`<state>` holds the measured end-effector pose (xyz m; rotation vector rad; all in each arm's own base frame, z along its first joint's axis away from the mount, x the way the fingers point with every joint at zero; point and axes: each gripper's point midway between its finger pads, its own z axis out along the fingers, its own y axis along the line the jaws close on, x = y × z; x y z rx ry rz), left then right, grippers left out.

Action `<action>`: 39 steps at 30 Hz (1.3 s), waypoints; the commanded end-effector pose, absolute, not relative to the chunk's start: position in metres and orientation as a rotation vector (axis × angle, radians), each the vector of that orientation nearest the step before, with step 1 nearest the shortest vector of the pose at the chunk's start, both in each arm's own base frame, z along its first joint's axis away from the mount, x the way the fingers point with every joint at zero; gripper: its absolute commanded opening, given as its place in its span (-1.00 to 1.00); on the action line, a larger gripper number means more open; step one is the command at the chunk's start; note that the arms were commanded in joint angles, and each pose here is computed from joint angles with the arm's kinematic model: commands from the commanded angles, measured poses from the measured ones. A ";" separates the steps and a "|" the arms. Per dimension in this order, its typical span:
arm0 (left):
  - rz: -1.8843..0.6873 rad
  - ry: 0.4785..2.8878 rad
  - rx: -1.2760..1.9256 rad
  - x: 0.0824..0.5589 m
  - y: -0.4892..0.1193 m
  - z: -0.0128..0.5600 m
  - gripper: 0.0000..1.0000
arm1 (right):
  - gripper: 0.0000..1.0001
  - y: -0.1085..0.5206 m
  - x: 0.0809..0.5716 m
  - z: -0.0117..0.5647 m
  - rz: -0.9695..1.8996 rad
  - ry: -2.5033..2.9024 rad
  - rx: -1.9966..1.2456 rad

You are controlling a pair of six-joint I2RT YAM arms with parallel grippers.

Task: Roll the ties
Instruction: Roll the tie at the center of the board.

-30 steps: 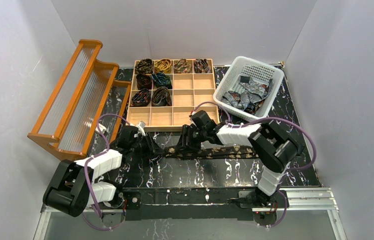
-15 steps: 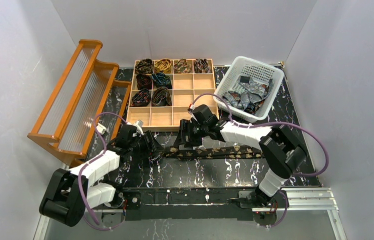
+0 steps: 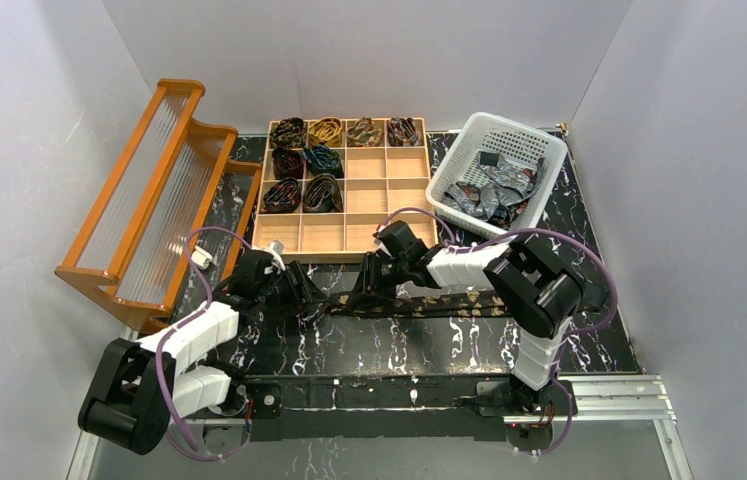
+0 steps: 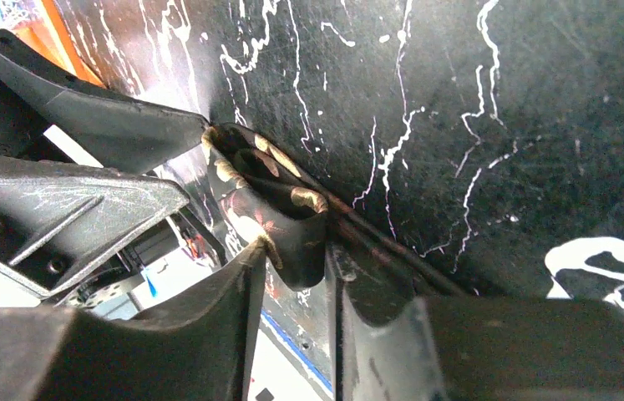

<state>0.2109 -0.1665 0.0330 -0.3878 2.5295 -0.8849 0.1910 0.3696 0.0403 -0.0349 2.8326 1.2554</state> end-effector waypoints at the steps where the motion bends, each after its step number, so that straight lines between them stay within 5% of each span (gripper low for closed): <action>1: -0.867 2.550 -0.419 0.203 -0.162 0.024 0.17 | -0.25 0.384 0.193 0.050 1.363 2.792 -0.013; 8: -0.933 2.530 -0.470 0.200 -0.167 0.016 0.16 | -0.44 0.394 0.194 0.050 1.438 2.764 0.059; 20: -0.916 2.535 -0.486 0.196 -0.164 0.015 0.10 | -0.49 0.390 0.187 0.044 1.325 2.778 0.125; 39: -0.856 2.535 -0.442 0.203 -0.159 0.023 0.21 | 0.19 0.368 0.189 0.082 1.208 2.641 -0.158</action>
